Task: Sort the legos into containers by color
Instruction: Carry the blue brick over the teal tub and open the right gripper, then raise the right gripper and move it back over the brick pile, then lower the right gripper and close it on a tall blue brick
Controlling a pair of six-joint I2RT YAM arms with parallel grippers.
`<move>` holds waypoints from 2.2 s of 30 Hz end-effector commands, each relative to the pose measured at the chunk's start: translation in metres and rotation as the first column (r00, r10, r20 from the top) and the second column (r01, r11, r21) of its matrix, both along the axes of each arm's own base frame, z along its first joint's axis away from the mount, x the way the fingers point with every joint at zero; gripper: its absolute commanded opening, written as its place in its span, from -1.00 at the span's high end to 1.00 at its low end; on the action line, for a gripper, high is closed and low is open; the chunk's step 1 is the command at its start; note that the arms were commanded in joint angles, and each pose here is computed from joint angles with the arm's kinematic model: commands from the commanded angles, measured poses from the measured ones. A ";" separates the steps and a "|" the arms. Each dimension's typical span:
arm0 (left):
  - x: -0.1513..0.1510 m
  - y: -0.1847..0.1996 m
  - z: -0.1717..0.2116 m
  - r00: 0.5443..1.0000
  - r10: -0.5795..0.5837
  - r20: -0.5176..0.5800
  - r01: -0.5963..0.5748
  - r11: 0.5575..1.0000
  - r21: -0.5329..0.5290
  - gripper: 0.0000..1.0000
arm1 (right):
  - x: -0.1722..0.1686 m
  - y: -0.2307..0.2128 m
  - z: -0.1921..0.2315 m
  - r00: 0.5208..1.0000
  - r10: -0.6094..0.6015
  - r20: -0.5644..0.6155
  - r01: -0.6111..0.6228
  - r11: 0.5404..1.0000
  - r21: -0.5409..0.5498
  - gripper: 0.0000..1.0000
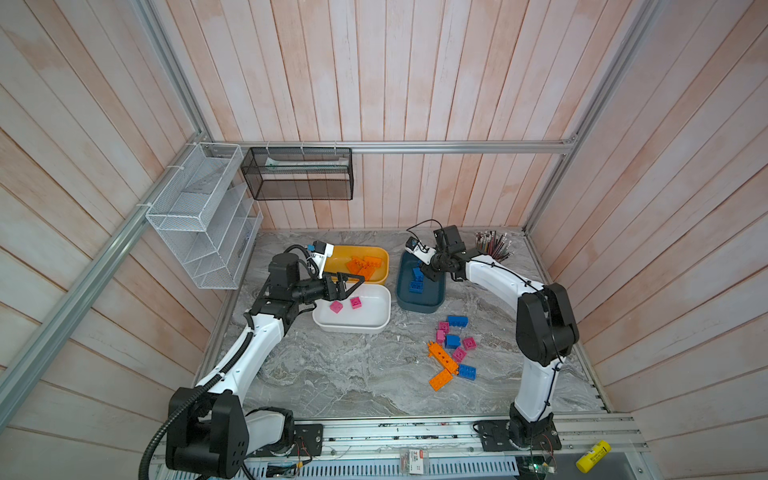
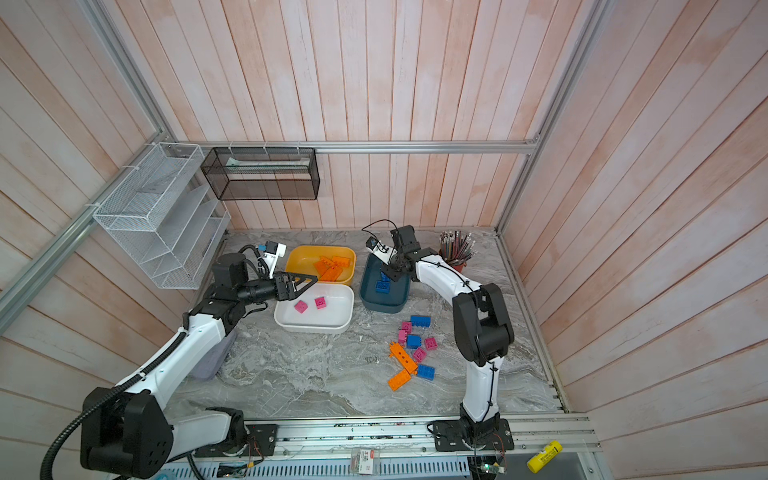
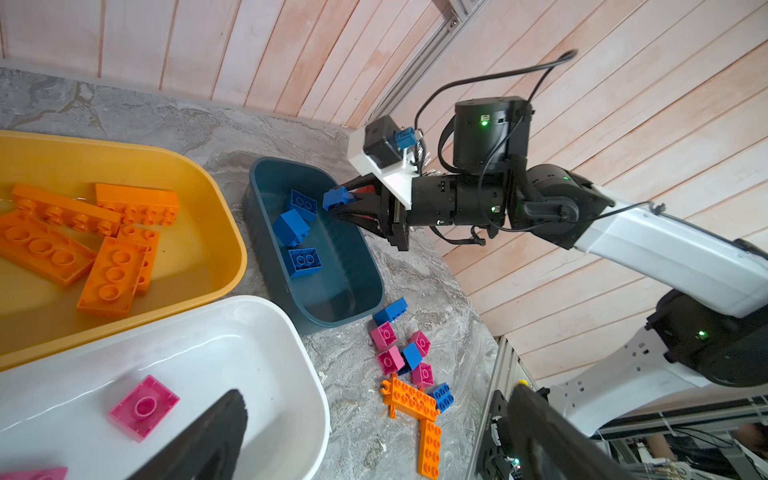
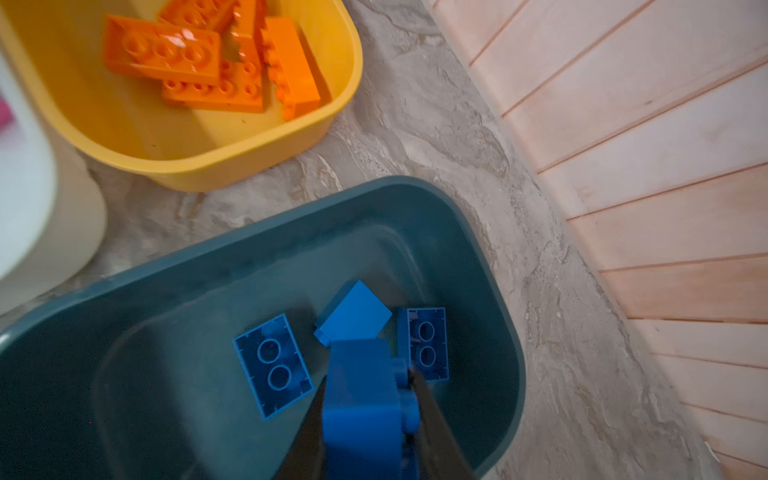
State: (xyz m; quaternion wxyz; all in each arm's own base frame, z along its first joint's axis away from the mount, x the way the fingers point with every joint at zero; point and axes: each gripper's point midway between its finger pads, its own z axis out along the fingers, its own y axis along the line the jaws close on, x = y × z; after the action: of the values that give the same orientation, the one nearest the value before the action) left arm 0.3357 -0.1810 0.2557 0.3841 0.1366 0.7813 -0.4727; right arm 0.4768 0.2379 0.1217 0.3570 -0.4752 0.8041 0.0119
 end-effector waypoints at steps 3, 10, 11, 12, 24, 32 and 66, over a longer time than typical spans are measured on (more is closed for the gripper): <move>0.007 -0.001 0.004 1.000 0.013 0.028 -0.013 1.000 -0.004 -0.99 | 0.024 -0.011 -0.021 0.995 -0.102 0.005 0.103 0.993 -0.061 0.54; 0.004 -0.001 -0.002 1.000 0.009 0.017 -0.009 1.000 -0.001 -0.99 | 0.033 0.008 -0.037 0.997 -0.077 -0.009 0.076 0.997 -0.027 0.35; 0.003 0.000 -0.003 1.000 0.010 0.015 -0.010 1.000 -0.001 -0.99 | 0.034 0.009 -0.039 0.997 -0.078 -0.014 0.077 0.997 -0.030 0.32; 0.003 0.000 -0.004 1.000 0.010 0.015 -0.010 1.000 0.000 -0.99 | 0.034 0.010 -0.041 0.997 -0.073 -0.019 0.072 0.997 -0.030 0.30; 0.001 -0.002 -0.013 1.000 -0.013 -0.002 0.013 1.000 0.005 -0.99 | -0.006 0.051 0.017 0.991 0.128 -0.028 -0.111 0.935 0.338 0.13; -0.001 -0.003 -0.018 1.000 -0.025 -0.010 0.025 1.000 0.013 -0.99 | -0.045 0.048 0.042 0.977 0.214 -0.011 -0.192 0.897 0.398 0.09; -0.032 -0.007 -0.009 0.997 -0.072 0.011 0.072 0.997 0.013 -0.99 | -0.178 -0.124 -0.030 0.991 0.011 -0.135 -0.044 0.969 -0.243 -0.23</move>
State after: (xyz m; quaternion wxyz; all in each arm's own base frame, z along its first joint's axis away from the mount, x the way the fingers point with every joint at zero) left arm 0.3116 -0.1863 0.2448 0.3670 0.1503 0.7832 -0.4788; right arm 0.2917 0.1146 0.0991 0.2510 -0.5102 0.8213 -0.0454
